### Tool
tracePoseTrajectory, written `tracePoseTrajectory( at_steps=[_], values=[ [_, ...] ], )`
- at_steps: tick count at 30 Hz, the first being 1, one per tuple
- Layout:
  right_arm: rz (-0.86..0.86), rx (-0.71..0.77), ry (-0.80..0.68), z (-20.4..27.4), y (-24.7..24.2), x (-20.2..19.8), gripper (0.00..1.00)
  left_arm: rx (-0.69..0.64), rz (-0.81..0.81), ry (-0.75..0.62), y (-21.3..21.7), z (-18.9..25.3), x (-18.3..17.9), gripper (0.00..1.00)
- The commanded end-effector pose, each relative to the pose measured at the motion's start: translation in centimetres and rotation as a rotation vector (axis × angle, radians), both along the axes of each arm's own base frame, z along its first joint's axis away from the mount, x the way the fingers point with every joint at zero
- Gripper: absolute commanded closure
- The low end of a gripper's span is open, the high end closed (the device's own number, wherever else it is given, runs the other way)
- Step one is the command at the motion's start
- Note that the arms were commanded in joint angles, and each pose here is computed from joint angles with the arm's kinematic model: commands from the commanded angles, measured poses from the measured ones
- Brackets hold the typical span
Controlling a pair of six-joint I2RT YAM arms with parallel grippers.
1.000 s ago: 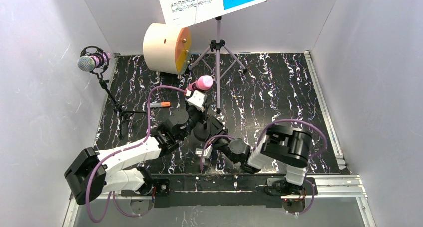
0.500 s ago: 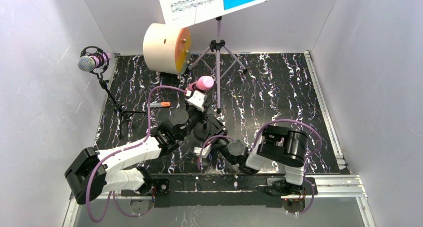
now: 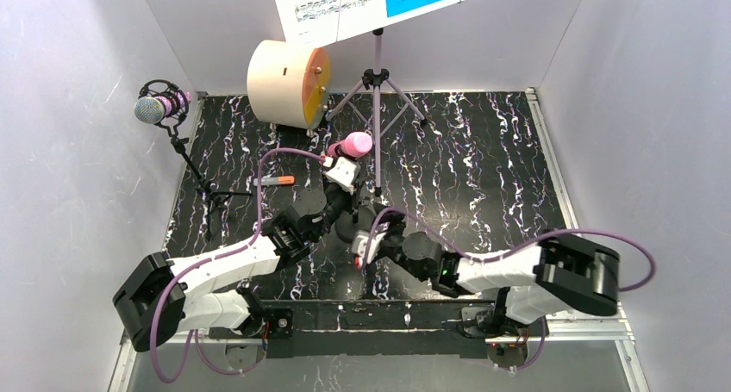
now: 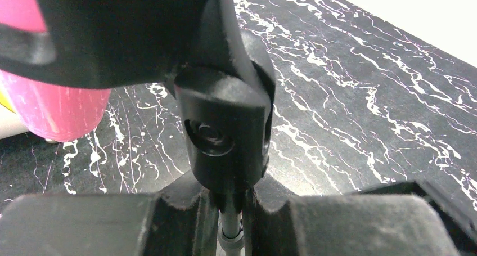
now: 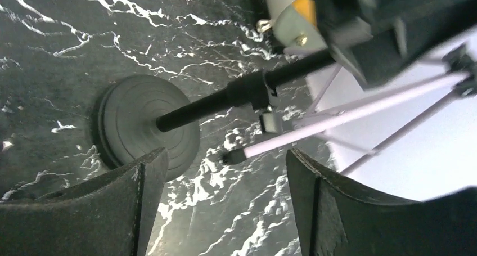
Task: Pack up the instrument practice props
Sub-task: Unscrew the knob on the microphone stand.
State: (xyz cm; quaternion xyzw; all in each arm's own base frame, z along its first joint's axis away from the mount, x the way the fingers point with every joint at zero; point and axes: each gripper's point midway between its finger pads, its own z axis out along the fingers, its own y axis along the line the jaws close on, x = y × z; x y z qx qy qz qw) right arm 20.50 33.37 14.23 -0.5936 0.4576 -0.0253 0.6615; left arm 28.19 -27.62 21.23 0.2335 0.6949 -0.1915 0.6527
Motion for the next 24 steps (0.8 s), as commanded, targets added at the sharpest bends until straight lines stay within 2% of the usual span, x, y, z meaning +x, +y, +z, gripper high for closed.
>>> tracePoseTrajectory(
  at_steps=[1,6,14,18,24],
  values=[
    [-0.076,0.236,0.434,-0.1,-0.8,-0.2,0.15,0.158,-0.072,0.106,-0.3,-5.3,-1.7,1.0],
    [-0.079,0.479,0.751,2.5,-2.5,0.3,0.09,0.158,-0.082,0.107,-0.4,-5.3,-1.8,1.0],
    [-0.028,0.793,1.222,4.1,-3.2,1.2,0.09,0.164,-0.089,0.101,-0.4,-5.4,-1.9,1.0],
    [0.033,0.914,1.4,5.2,-2.5,1.5,0.09,0.159,-0.09,0.099,-0.4,-5.3,-1.9,1.0],
    [0.088,0.955,1.582,5.4,-0.8,2.0,0.13,0.122,-0.061,0.092,-0.1,-5.0,-1.8,1.0]
  ],
)
